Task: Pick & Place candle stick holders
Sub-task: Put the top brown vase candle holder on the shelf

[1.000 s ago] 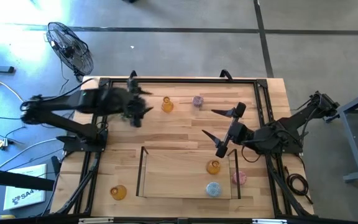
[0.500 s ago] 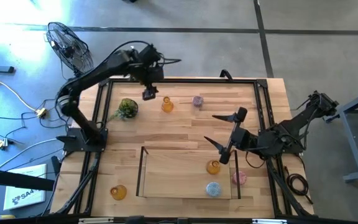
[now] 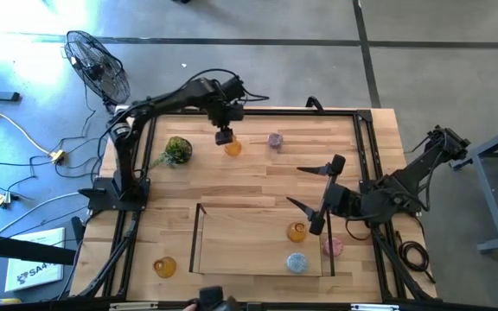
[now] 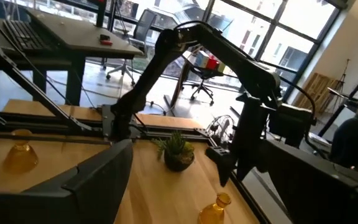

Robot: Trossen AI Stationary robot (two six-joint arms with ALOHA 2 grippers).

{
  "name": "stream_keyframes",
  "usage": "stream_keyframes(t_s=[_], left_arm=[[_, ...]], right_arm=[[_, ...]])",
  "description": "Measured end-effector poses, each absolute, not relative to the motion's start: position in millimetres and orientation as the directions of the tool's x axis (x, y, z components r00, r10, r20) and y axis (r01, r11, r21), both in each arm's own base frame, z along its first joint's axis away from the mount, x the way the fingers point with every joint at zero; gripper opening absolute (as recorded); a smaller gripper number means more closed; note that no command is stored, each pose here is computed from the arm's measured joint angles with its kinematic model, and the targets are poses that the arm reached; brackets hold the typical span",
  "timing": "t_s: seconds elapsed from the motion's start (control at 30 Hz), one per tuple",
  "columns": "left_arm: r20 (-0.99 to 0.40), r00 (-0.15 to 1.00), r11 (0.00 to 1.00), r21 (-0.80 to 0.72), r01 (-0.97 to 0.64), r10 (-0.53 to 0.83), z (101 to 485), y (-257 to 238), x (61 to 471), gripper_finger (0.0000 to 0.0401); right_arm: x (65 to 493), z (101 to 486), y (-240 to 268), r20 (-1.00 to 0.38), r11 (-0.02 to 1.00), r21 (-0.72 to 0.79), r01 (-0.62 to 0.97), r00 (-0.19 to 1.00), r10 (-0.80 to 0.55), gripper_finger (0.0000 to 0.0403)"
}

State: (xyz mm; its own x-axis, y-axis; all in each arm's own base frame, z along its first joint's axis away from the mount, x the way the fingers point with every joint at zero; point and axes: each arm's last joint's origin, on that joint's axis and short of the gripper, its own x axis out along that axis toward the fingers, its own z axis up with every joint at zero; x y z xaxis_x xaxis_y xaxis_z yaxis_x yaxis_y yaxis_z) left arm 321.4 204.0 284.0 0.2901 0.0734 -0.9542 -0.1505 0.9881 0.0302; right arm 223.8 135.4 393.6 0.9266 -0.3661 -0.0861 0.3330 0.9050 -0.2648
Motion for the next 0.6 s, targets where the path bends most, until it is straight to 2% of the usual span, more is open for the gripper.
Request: stream_keyframes(t_s=[0.13,0.27,0.6], left_arm=[[-0.944,0.322,0.994,0.05,-0.095,0.078,283.1,198.5,330.4,0.0262],[-0.944,0.329,0.996,0.003,-0.085,0.031,281.3,196.8,330.6,0.0262],[-0.947,0.321,0.994,-0.016,-0.109,0.02,265.3,202.8,339.8,0.0262]], right_arm=[[223.6,389.8,134.2,-0.109,0.902,-0.267,0.339,0.92,-0.377,0.0353],[223.2,387.6,133.9,-0.123,0.906,-0.254,0.34,0.917,-0.379,0.0353],[223.0,386.1,134.0,-0.135,0.911,-0.25,0.327,0.92,-0.367,0.0353]])
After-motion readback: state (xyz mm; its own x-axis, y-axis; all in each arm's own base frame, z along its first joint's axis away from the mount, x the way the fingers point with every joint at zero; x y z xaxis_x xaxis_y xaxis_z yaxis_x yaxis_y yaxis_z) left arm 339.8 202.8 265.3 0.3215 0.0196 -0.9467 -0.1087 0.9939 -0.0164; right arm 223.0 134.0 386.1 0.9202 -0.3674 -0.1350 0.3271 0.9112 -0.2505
